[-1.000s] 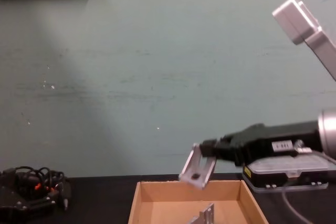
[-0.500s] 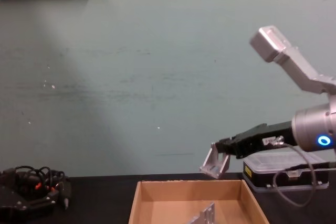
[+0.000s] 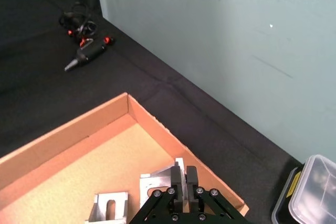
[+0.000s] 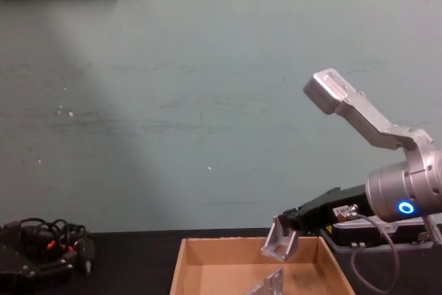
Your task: Use one hand to pick up the angle iron from the table and place it into the box.
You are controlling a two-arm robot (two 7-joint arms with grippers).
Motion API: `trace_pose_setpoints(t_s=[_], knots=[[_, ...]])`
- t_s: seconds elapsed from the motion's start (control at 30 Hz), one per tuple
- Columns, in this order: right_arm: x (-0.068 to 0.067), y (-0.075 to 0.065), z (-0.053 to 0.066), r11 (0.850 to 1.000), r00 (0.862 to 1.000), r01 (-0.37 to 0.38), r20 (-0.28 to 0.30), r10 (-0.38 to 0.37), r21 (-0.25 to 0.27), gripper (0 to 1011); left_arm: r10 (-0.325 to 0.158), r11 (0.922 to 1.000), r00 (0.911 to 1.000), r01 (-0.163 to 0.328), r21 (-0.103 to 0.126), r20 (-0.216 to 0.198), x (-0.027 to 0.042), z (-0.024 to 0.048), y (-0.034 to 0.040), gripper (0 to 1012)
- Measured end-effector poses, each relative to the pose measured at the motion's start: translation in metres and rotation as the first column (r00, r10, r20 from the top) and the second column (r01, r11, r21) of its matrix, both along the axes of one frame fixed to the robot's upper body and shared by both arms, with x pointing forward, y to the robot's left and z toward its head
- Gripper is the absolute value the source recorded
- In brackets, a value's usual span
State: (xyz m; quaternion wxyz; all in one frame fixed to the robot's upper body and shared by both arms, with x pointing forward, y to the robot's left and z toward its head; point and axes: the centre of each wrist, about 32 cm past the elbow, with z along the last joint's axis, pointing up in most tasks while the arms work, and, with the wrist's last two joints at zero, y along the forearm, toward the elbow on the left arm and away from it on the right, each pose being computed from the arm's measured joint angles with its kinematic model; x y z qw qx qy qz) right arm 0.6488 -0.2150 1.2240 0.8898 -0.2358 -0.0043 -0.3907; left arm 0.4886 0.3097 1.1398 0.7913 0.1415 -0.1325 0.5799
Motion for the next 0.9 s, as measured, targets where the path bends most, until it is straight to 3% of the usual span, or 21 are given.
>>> trace_pose_setpoints(t_s=[0.4,0.73,0.9], knots=[[0.003,0.003,-0.012,0.999,1.000,0.002,-0.022,-0.003,-0.038,57,0.000,1.0000,1.0000,0.000,0.000,0.000,0.0000,0.0000,0.0000,1011],[0.003,0.003,-0.013,0.999,1.000,0.000,-0.025,-0.001,-0.040,58,0.000,1.0000,1.0000,0.000,0.000,0.000,0.0000,0.0000,0.0000,1011],[0.002,0.003,-0.013,0.999,1.000,0.000,-0.025,-0.001,-0.039,161,0.000,1.0000,1.0000,0.000,0.000,0.000,0.0000,0.0000,0.0000,1011]])
